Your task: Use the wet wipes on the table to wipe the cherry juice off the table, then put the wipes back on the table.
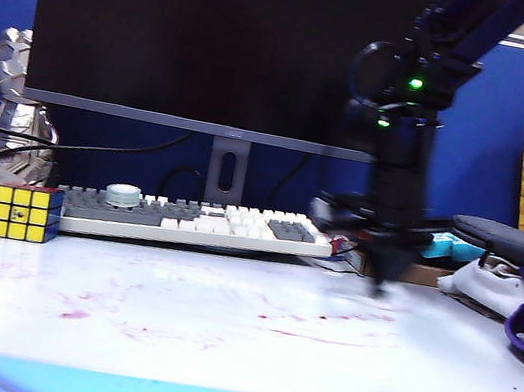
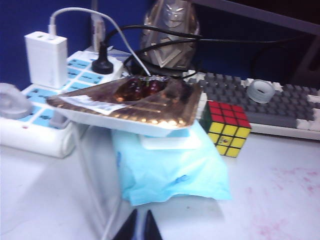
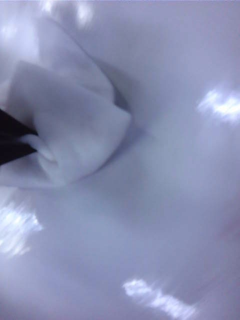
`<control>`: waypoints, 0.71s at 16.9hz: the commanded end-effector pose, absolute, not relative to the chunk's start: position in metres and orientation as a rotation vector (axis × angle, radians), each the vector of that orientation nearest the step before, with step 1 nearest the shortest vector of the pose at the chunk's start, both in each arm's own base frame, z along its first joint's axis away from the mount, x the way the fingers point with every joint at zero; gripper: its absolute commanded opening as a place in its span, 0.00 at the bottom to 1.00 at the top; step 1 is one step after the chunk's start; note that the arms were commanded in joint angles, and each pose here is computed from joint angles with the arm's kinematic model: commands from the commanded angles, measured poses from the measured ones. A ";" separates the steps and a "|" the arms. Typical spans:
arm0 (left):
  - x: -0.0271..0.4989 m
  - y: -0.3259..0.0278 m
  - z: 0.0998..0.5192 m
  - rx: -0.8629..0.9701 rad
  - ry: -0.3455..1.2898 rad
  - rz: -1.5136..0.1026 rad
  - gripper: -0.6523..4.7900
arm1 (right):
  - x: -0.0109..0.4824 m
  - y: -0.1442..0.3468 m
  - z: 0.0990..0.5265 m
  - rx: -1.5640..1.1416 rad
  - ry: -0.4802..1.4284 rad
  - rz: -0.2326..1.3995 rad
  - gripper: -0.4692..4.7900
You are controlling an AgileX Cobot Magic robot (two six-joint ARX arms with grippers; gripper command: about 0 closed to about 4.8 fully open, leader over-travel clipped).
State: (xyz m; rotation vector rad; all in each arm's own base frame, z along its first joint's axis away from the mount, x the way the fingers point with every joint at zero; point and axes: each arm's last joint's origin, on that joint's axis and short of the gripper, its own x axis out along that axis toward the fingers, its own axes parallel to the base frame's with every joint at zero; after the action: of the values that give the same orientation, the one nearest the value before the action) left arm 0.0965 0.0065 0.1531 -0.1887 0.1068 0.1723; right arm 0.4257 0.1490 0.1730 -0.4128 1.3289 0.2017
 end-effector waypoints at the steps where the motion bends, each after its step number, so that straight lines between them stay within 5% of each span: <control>1: 0.096 0.006 0.154 -0.185 0.100 0.167 0.17 | 0.424 0.115 0.153 -0.451 1.476 0.022 0.09; 3: 0.096 0.006 0.154 -0.185 0.100 0.168 0.17 | 0.430 0.112 0.154 -0.432 1.431 0.018 0.09; 6: 0.096 0.006 0.154 -0.185 0.099 0.167 0.17 | 0.446 0.127 0.155 -0.266 1.264 0.276 0.09; 12: 0.096 0.006 0.154 -0.185 0.100 0.168 0.17 | 0.477 0.141 0.150 -0.224 1.107 0.242 0.09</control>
State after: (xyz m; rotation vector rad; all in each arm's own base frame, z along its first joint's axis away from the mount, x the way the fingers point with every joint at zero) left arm 0.0965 0.0064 0.1531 -0.1887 0.1073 0.1712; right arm 0.4779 0.1405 0.1672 -0.2284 1.0375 0.2442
